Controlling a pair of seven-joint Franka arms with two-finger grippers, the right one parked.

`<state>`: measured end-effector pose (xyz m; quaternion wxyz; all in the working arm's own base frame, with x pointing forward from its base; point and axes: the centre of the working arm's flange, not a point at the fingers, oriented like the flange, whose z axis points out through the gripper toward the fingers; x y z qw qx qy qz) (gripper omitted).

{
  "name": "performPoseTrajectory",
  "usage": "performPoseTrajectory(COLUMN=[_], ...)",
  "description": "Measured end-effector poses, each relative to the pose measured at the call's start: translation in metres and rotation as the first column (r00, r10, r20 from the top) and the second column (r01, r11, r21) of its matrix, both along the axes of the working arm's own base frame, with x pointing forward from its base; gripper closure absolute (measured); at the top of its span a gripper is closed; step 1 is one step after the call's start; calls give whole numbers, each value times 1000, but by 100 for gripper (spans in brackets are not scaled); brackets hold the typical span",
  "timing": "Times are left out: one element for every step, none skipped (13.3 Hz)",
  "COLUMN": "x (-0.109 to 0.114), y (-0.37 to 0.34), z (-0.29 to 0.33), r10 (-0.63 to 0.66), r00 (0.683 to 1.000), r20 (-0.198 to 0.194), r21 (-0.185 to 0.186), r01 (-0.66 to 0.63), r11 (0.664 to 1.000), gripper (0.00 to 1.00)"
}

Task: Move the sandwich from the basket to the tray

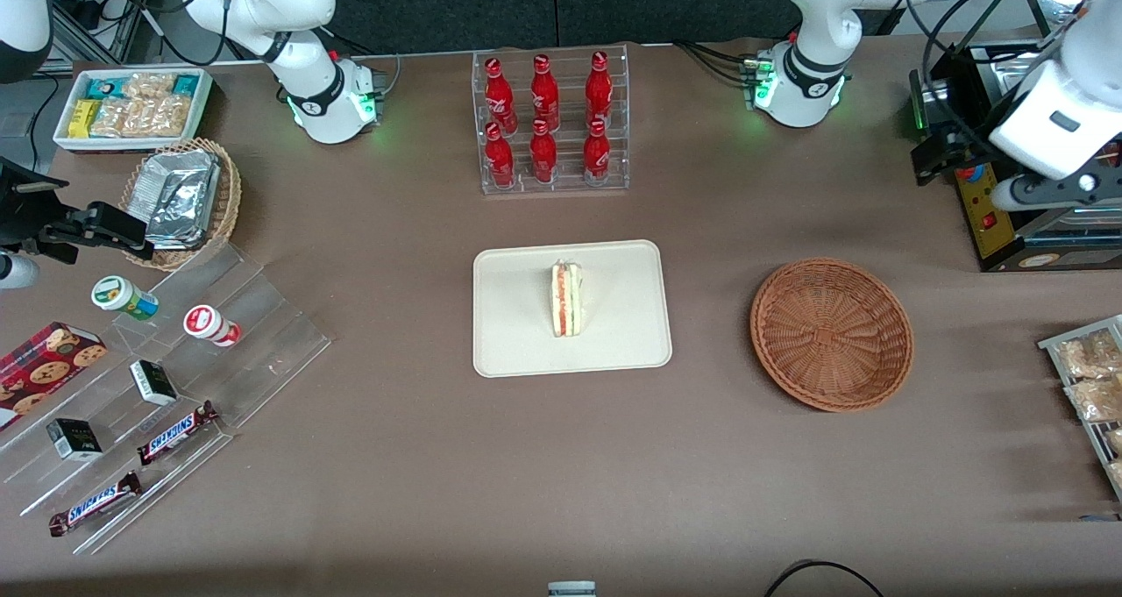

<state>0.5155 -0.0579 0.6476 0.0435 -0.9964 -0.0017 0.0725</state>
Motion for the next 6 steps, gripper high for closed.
performPoseTrajectory(x=[-3,-4,-4,-4,-3,-2], y=[5,8,10,12,15,18], z=[2,3,3,2,1,0], r10=[-9,-15,-13,-8,-3,0], r00=[1000,1000,1000,1000,1000,1000], r20=[1,2,1,-3,-5,-5], r21=[-3,-6,-14,-26,-32,-35], r01=[9,15,13,8,2,0], r11=[1000,1000,1000,1000,999,999], gripper=[0,0,0,0,0,0])
